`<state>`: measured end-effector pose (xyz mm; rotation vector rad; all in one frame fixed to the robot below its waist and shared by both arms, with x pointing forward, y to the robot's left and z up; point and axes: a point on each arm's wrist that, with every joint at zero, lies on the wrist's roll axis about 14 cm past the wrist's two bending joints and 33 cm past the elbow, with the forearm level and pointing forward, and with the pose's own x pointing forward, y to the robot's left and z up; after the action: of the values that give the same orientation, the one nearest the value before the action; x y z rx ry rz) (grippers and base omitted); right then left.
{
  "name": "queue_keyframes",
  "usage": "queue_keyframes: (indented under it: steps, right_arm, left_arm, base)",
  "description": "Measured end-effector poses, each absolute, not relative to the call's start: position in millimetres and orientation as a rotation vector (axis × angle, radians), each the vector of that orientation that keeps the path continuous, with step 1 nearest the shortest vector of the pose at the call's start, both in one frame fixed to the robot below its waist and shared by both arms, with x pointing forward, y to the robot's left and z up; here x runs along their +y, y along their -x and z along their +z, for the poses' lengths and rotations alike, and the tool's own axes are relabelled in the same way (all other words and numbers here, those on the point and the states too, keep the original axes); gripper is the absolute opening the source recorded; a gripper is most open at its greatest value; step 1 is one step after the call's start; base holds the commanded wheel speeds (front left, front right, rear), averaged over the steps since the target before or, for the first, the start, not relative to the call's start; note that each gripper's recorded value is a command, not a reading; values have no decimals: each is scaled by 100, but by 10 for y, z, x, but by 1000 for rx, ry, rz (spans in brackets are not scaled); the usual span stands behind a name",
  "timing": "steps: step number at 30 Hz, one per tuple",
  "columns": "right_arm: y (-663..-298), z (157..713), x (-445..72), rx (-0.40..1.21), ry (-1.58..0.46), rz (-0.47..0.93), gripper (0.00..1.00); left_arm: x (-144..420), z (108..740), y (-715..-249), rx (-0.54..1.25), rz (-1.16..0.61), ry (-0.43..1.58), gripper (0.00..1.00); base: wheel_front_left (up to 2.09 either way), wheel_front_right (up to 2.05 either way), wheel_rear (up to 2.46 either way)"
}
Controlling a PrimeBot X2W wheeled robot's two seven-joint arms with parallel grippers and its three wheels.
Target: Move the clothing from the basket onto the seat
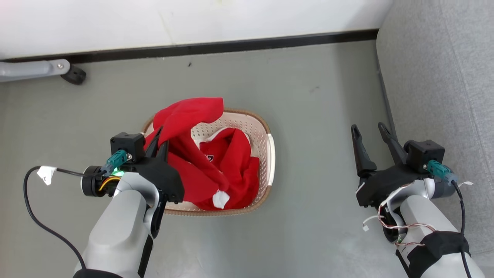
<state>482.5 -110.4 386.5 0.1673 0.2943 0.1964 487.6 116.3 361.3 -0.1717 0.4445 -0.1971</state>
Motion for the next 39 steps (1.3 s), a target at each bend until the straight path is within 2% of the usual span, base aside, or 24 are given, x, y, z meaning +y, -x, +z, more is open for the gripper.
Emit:
queue_keyframes:
  steps: [21, 39]
  right_arm:
    - [-4509, 4235, -1054, 236, -168, 222, 100]
    - [-4242, 4359, -1007, 217, -168, 245, 100]
  left_arm:
    - [1245, 4368, -4692, 236, -165, 222, 0]
    - [1156, 5203, -4610, -13, -223, 226, 0]
  base:
    - [0, 0, 0]
    - [0, 0, 0]
